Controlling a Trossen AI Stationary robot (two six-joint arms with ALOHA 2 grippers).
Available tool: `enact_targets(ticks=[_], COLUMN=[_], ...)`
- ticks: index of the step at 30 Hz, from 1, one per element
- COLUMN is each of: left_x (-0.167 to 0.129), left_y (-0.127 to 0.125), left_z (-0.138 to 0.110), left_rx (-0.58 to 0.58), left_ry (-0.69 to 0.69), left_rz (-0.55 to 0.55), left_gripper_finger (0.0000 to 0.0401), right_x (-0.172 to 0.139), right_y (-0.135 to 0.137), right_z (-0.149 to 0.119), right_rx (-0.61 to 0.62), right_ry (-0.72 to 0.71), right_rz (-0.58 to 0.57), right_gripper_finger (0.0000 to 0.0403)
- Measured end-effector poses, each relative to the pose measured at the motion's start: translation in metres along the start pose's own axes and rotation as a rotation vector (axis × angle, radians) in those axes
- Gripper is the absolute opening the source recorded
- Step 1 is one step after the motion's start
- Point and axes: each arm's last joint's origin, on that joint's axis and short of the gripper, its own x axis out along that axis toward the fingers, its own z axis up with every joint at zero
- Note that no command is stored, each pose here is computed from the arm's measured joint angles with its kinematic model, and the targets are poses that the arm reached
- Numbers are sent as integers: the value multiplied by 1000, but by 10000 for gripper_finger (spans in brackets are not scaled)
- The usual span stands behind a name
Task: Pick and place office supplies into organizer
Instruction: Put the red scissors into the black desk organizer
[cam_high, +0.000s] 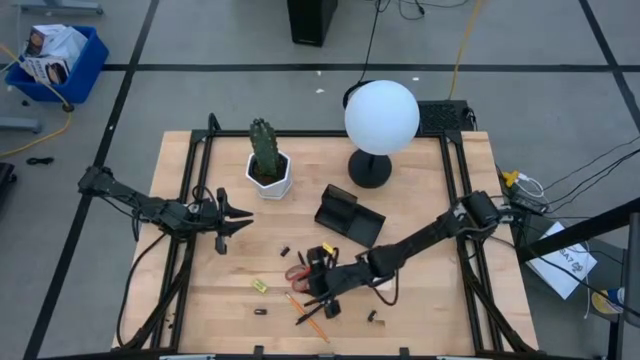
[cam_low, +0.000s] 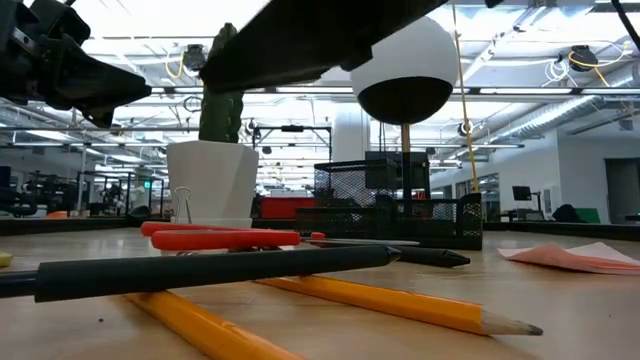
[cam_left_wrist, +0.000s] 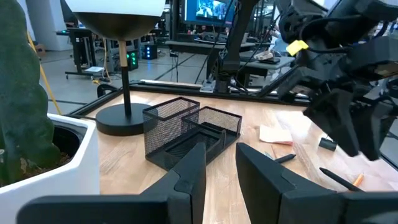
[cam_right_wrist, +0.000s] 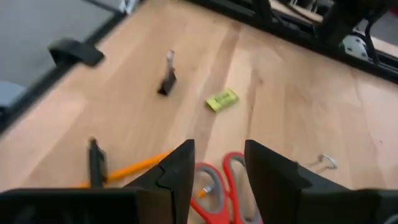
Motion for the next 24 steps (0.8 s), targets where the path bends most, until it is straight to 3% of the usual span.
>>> enact_targets(ticks=[6,12,24], left_x=[0,0,0], left_y=[0,0,0], left_z=[0,0,0], left_rx=[0,0,0], left_ry=[0,-1,0], left_rz=[0,0,0], left_gripper_finger=[93,93,93], right_x=[0,20,44], right_y=[1,7,17], right_z=[0,-18,-18], right_rx=[18,72,-9], right_ry=[9,42,106], right_rz=[52,54,62], right_gripper_finger=[133,133,133])
